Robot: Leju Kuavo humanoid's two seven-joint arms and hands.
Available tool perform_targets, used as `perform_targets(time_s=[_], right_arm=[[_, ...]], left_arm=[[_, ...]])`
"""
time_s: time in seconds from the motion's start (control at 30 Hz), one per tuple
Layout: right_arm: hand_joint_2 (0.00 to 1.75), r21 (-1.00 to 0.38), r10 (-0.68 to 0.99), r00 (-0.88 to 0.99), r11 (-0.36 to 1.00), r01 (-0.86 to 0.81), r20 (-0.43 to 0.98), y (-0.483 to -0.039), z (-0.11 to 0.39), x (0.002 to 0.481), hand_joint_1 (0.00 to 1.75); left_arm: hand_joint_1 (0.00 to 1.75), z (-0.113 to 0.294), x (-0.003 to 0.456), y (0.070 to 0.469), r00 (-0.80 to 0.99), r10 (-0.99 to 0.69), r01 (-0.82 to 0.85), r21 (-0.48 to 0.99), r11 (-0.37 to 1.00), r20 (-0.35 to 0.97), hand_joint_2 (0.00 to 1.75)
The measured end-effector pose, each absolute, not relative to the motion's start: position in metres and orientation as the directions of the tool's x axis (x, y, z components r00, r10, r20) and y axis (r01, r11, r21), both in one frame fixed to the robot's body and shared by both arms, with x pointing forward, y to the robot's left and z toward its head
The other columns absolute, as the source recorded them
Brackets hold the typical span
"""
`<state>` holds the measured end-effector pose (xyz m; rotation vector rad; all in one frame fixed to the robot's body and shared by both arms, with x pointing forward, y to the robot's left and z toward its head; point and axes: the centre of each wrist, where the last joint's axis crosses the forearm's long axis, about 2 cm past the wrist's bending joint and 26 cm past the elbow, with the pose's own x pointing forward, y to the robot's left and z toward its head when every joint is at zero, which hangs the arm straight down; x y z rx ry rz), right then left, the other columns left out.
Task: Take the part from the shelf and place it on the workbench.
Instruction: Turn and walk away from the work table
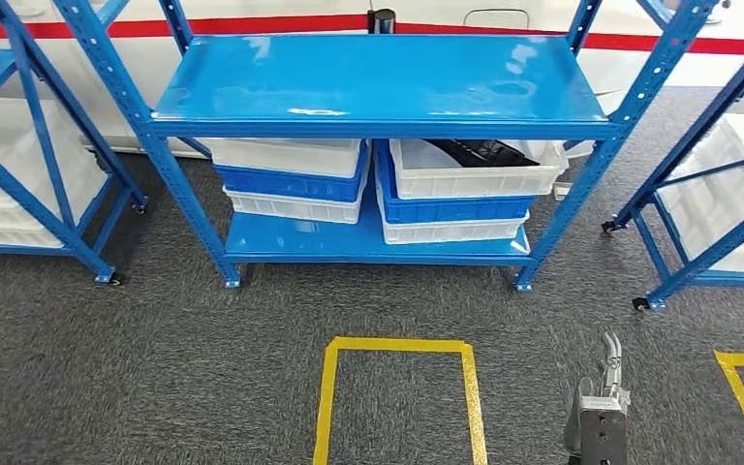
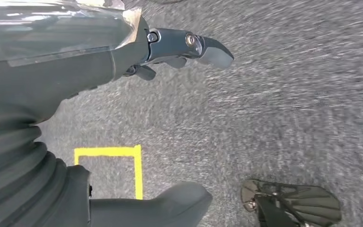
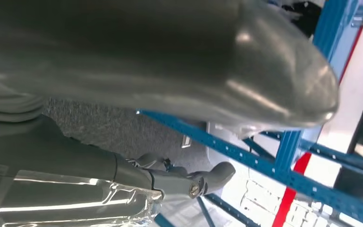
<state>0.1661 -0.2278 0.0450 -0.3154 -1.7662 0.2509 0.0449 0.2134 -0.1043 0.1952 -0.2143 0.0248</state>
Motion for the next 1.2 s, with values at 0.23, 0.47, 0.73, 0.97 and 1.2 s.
perform_targets(time_s=[0.23,0.47,0.73,0.97,1.2], right_arm=[[0.00,-0.345,0.352,-0.200,0.936,0.073,0.914,-0.233,0.042,0.165,0.00],[0.00,-0.292,0.308,-0.205,0.951,0.105,0.929,-0.234,0.040,0.162,0.00],[1.75,-0.269,0.290,-0.169,0.953,0.137,0.942,-0.235,0.039,0.163,0.00],[0.87,-0.361,0.356,0.060,0.919,0.160,0.933,-0.254,0.001,0.175,0.00],[1.75,-0.417,0.329,0.442,0.901,0.118,0.835,-0.277,-0.055,0.168,0.00]], left_arm=[[0.00,-0.104,0.044,0.213,0.977,-0.004,-0.037,0.188,0.981,0.215,1.31],[0.00,-0.105,0.043,0.215,0.976,-0.009,-0.034,0.192,0.981,0.217,0.00],[0.00,-0.105,0.045,0.218,0.974,-0.018,-0.028,0.198,0.980,0.227,0.87],[0.00,-0.105,0.048,0.217,0.971,-0.045,-0.002,0.195,0.981,0.236,1.75],[0.00,-0.105,0.047,0.217,0.972,-0.049,0.004,0.193,0.981,0.228,1.75]])
